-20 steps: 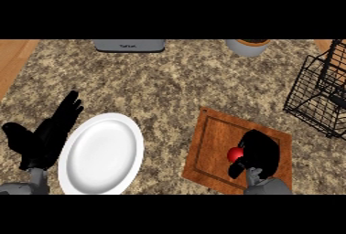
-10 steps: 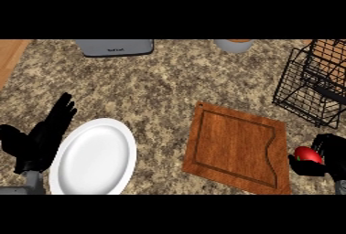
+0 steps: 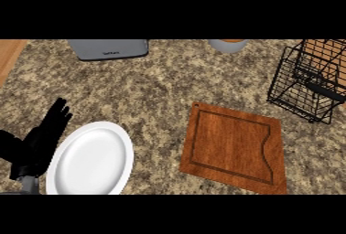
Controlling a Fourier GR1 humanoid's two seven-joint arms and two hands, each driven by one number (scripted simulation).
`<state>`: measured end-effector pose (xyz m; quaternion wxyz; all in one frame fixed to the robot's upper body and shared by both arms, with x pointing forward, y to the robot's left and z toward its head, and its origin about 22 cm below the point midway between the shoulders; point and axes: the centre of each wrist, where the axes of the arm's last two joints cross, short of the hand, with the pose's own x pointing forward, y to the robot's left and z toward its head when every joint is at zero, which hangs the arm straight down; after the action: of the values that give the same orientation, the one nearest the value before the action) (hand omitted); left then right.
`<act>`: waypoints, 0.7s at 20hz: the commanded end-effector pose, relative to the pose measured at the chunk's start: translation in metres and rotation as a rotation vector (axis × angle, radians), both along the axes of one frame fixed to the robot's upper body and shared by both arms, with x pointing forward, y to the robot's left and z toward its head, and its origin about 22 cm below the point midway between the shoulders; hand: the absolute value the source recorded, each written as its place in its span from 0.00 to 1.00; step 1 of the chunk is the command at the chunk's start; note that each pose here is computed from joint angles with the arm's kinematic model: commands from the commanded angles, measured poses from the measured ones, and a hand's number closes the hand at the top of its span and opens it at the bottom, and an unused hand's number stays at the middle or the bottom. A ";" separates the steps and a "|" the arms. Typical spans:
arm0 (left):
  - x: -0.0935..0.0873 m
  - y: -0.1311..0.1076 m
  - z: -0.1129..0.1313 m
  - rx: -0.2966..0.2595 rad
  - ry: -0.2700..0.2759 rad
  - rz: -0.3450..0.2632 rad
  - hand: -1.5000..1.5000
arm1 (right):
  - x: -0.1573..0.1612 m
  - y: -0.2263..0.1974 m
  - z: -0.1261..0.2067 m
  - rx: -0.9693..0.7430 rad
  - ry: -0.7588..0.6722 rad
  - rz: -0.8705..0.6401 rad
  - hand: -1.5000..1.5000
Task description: Pick the tomato from the cutting board and place it in the tiered basket
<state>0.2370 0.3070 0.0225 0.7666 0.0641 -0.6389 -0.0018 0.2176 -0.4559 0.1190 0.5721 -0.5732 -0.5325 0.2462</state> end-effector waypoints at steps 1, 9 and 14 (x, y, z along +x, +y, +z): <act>-0.001 0.002 -0.004 0.011 -0.002 0.004 0.50 | -0.020 -0.045 0.045 0.070 -0.219 0.125 1.00; 0.025 -0.015 0.010 0.011 -0.033 -0.099 0.50 | -0.059 -0.131 0.097 0.212 -0.215 0.248 1.00; 0.024 0.001 0.021 0.020 -0.034 -0.103 0.50 | -0.021 -0.107 0.105 0.192 -0.173 0.268 1.00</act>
<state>0.2532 0.2995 0.0305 0.7564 0.0411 -0.6517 -0.0373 0.1741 -0.5752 0.2120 0.5407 -0.4653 -0.6680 0.2118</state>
